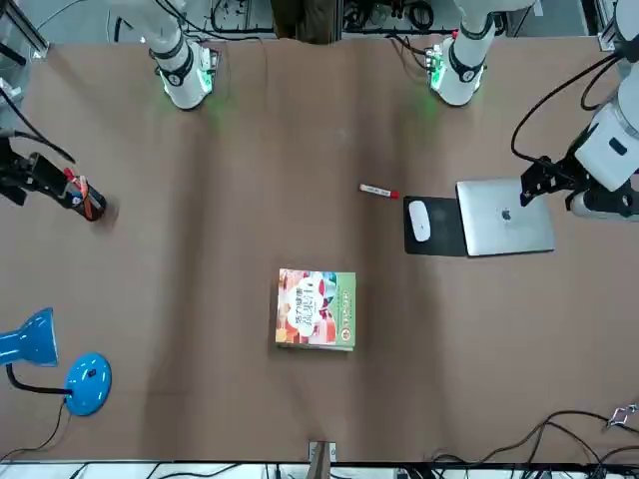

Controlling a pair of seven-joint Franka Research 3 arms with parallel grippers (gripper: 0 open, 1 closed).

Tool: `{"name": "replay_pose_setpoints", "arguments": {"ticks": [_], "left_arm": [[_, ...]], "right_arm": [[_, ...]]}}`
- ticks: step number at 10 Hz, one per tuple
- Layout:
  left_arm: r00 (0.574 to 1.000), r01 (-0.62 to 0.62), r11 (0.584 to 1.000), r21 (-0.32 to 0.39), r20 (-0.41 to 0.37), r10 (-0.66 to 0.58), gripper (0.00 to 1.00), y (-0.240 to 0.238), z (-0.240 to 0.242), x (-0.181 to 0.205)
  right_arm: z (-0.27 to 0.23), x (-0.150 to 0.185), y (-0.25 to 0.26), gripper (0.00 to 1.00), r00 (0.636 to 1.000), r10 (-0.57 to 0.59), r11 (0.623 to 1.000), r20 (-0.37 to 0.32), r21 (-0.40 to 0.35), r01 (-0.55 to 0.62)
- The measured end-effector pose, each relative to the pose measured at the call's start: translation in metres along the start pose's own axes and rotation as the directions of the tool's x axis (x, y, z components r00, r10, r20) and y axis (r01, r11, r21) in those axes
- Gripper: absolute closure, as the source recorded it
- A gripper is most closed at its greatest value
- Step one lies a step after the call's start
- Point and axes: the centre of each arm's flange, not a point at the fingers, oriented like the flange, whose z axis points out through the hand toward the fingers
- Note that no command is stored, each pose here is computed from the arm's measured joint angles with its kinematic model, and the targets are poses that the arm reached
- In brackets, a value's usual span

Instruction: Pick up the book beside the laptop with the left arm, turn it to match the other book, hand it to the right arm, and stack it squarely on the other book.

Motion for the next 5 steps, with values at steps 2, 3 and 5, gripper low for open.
{"name": "replay_pose_setpoints", "arguments": {"ticks": [2,3,5], "left_arm": [[1.000,-0.001,1.000,0.000,0.000,0.001,0.00,0.000,0.000,0.000],[1.000,-0.001,1.000,0.000,0.000,0.001,0.00,0.001,0.000,0.000],[1.000,-0.004,1.000,0.000,-0.002,0.004,0.00,0.002,-0.001,0.000]], "right_arm": [[0.006,0.000,0.020,0.00,1.000,0.019,1.000,0.015,-0.004,-0.019],[0.008,0.000,0.028,0.00,0.999,0.029,1.000,0.024,-0.005,-0.029],[0.009,0.000,0.033,0.00,0.999,0.037,0.999,0.030,-0.006,-0.037]]}}
